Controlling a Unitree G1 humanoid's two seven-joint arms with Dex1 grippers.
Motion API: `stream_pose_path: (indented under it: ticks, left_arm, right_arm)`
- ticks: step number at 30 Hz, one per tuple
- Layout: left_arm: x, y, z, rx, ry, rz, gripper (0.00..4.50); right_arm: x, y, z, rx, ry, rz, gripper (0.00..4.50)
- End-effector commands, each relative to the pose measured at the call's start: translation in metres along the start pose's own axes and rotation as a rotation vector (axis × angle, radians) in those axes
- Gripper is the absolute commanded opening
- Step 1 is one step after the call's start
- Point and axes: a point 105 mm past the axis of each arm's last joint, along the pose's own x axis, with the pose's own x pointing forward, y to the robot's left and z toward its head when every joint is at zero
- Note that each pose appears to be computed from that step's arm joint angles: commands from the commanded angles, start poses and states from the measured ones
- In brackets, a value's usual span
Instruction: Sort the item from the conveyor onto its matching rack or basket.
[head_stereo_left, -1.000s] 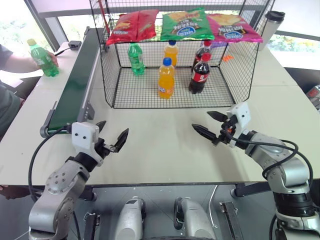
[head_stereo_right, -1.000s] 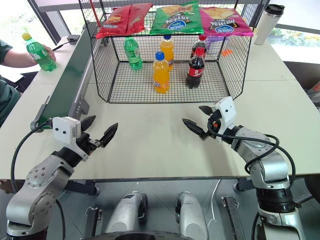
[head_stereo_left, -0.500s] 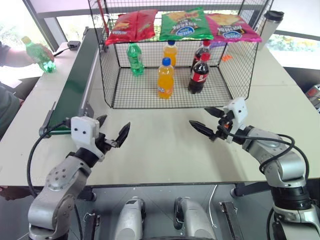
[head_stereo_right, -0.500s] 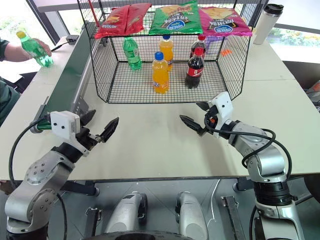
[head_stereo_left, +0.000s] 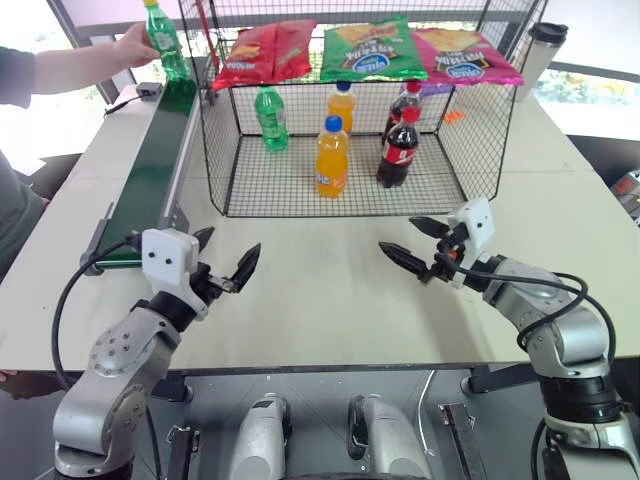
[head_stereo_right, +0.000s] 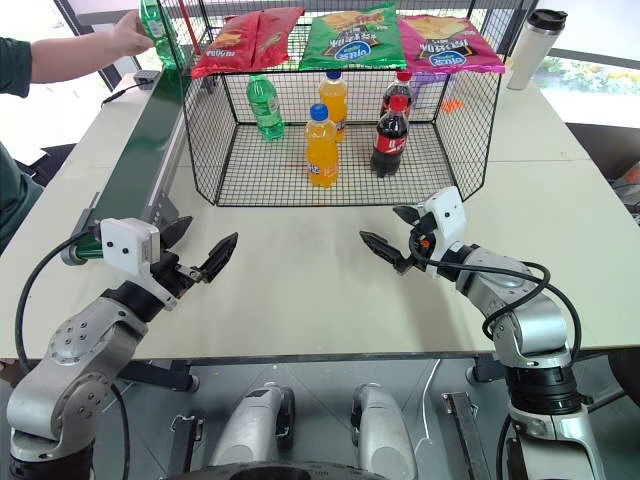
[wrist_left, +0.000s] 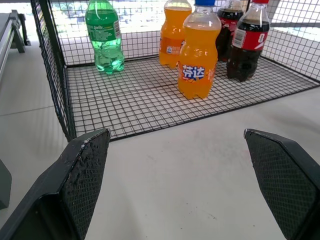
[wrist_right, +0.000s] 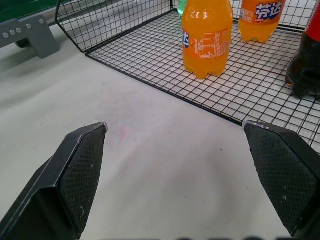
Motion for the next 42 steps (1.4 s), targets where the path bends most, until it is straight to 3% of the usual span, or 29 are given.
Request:
stream_pose_path:
  ticks: [1,10,20,29,35,42]
  left_arm:
    - [-0.003,0.003,0.010,0.023,-0.032,0.011,4.47]
    - [-0.005,0.003,0.018,0.063,-0.034,0.025,4.47]
    - [-0.006,0.019,0.047,0.173,-0.086,0.121,4.47]
    - [-0.050,0.094,0.081,0.378,-0.116,0.550,4.47]
    - [-0.067,0.120,0.071,0.321,-0.088,0.603,4.47]
    - [-0.056,0.131,0.075,0.136,-0.159,0.564,4.47]
  right_arm:
    - [0.000,-0.002,0.012,-0.017,-0.049,-0.005,4.50]
    - [0.005,-0.002,0.015,-0.021,-0.047,0.020,4.50]
    - [0.006,-0.006,0.024,-0.051,-0.039,0.058,4.50]
    - [0.004,0.070,0.067,-0.021,-0.081,0.492,4.50]
    - [0.007,0.093,0.075,-0.094,-0.075,0.595,4.50]
    - [0.015,0.084,0.064,-0.094,-0.073,0.552,4.50]
